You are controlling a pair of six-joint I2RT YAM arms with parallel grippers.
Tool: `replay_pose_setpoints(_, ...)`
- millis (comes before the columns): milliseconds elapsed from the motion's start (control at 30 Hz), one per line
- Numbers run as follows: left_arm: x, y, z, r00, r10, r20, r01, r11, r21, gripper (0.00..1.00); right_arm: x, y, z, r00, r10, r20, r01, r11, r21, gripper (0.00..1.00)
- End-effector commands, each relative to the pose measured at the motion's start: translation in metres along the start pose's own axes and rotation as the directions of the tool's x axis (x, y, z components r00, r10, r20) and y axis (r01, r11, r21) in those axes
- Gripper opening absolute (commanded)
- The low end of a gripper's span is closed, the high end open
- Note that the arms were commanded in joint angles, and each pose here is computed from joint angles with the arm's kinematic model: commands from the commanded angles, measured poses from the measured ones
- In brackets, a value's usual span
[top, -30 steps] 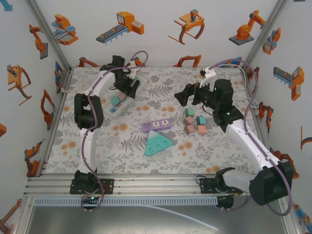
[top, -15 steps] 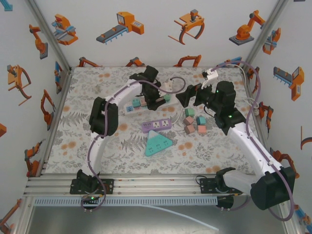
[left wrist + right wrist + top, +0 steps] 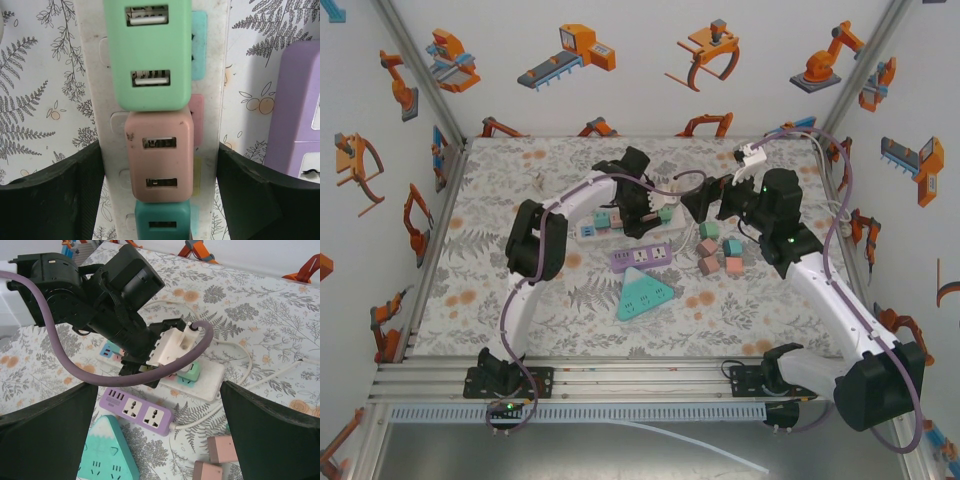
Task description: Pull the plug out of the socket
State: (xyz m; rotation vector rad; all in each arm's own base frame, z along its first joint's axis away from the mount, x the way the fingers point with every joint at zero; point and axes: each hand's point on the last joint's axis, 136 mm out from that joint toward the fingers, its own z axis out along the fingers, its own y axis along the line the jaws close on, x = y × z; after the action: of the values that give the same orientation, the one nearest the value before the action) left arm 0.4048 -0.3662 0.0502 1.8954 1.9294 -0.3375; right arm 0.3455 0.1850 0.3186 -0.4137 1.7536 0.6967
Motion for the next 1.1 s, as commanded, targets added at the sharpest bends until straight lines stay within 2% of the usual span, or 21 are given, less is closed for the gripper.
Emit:
replay_pose_setpoints(0,-0.012,0.001,-0.013,0.998,0.038,0.040,-0.037,0.999,-0.031,0.71,-0.013,0.002,-0.003,0.998,-0.032,0.055,0.032,0.999,0.002,0.99)
replay_pose_setpoints(167,-0.025,0.006,-0.031,0.996,0.037,0.082,-0.031,0.997,-0.064,0.84,-0.016,0.000,-0.005,0.996,-0.074,0.056,0.073,0.997,0.019,0.99)
replay_pose_setpoints(367,-0.049,0.012,-0.066,0.983,0.038,0.180,-0.013,0.991,-0.135,0.99,-0.019,0.003,-0.009,0.986,-0.153,0.063,0.152,0.988,0.021,0.99)
replay_pose_setpoints(633,-0.066,0.015,-0.130,0.952,0.025,0.304,0.058,0.964,-0.260,1.00,-0.035,0.015,-0.007,0.948,-0.301,0.107,0.308,0.950,-0.055,0.99)
replay_pose_setpoints(733,-0.056,0.028,-0.165,0.927,-0.087,0.366,0.212,0.924,-0.319,0.97,-0.036,0.018,0.001,0.926,-0.356,0.125,0.370,0.922,-0.118,0.98)
replay_pose_setpoints(800,-0.040,0.041,-0.192,0.874,-0.218,0.434,0.375,0.871,-0.318,0.94,-0.034,0.017,0.007,0.909,-0.391,0.142,0.411,0.898,-0.157,0.97)
replay_pose_setpoints(867,-0.020,0.051,-0.216,0.778,-0.356,0.518,0.545,0.792,-0.275,0.90,-0.028,0.021,0.015,0.885,-0.442,0.147,0.465,0.858,-0.218,0.95)
replay_pose_setpoints(933,0.007,0.060,-0.240,0.648,-0.484,0.588,0.707,0.668,-0.230,0.85,-0.013,0.023,0.024,0.850,-0.511,0.126,0.525,0.801,-0.287,0.92)
replay_pose_setpoints(1067,0.065,0.060,-0.265,0.396,-0.651,0.648,0.905,0.396,-0.156,0.82,0.020,0.022,0.039,0.782,-0.619,0.071,0.587,0.694,-0.417,0.89)
